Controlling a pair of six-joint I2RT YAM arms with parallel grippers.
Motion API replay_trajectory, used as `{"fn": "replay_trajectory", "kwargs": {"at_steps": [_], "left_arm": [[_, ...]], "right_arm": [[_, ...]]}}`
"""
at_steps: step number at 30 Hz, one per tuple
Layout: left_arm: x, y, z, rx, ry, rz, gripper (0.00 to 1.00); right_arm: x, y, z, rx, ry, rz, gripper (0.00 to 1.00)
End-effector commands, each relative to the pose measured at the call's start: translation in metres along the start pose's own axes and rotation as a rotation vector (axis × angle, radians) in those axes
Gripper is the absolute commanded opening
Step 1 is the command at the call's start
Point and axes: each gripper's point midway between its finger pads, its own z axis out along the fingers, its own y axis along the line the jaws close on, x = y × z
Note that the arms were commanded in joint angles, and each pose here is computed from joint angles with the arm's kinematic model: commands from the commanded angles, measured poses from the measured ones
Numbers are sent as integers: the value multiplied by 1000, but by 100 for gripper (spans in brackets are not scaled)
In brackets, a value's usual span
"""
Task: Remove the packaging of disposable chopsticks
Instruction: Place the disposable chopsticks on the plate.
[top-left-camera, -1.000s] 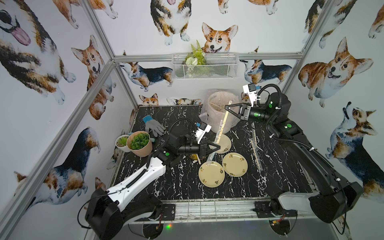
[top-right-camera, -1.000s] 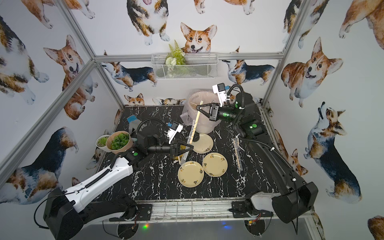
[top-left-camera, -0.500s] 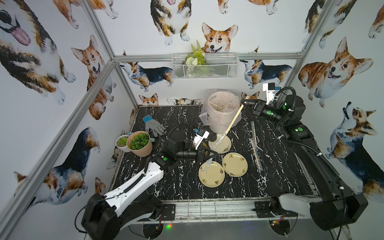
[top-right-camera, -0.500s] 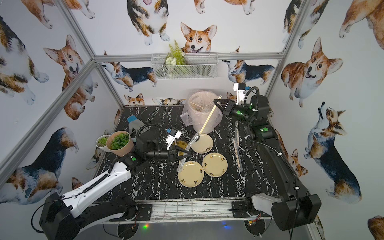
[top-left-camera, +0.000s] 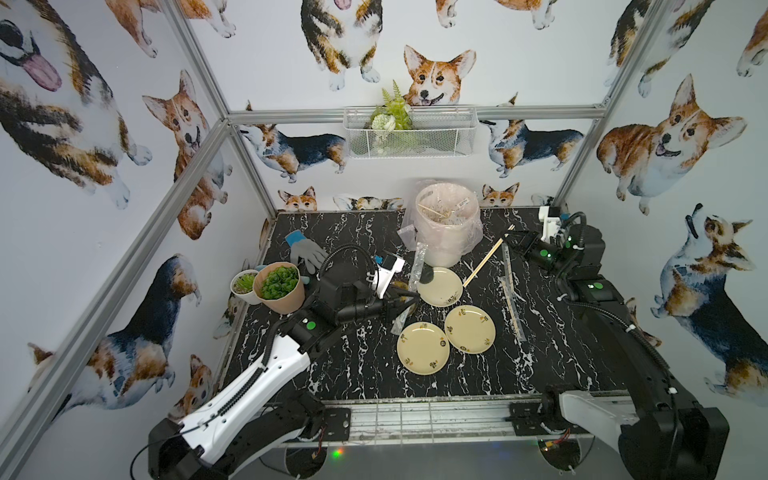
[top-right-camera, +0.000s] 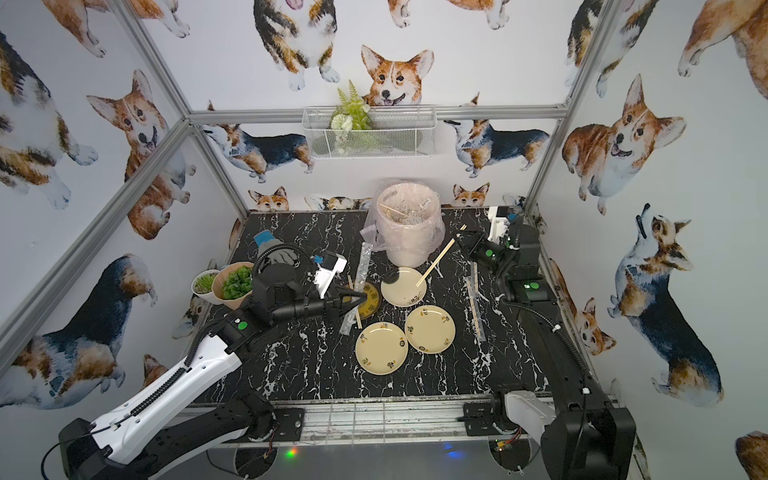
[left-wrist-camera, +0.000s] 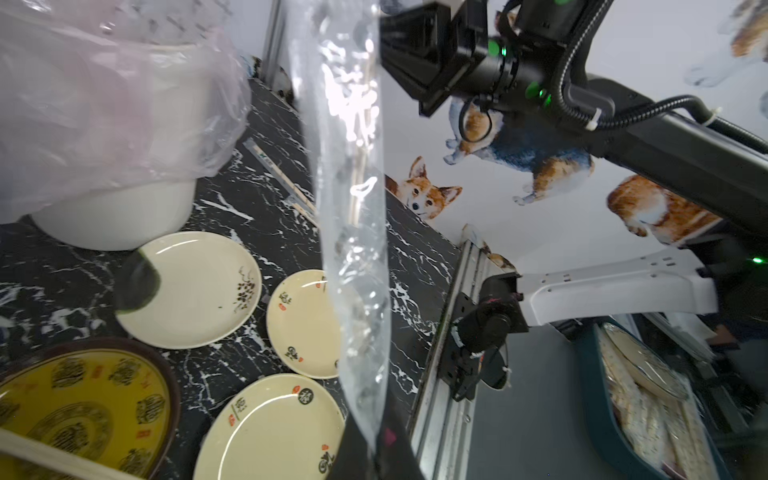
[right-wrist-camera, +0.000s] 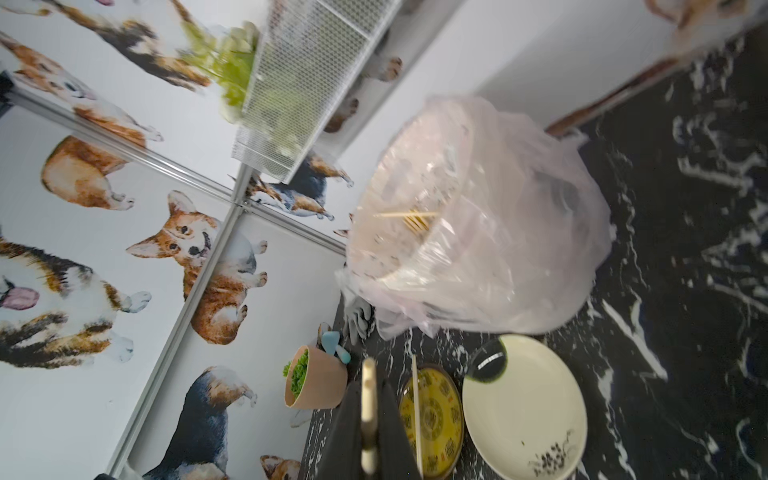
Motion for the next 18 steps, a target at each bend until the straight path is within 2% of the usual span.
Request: {"fn": "replay_trajectory", "kwargs": {"at_steps": [1, 2, 3, 7, 10, 18], "left_arm": [[-6, 24, -7, -157, -32, 48, 0], [-7, 25, -7, -160, -34, 49, 0], [-21, 19, -11, -156, -65, 64, 0], [-26, 27, -14, -212, -85, 61, 0], [-28, 32, -17, -247, -100, 60, 0], [-25, 40, -15, -276, -100, 58, 0]], "right_arm": [[4, -12, 12, -33, -31, 66, 0], [10, -23, 20, -12, -18, 81, 0], [15, -31, 25, 1, -11, 88, 0], [35, -54, 47, 29, 26, 112, 0], [48, -65, 64, 10, 74, 126, 0], [65, -101, 101, -63, 104, 223, 0]]}}
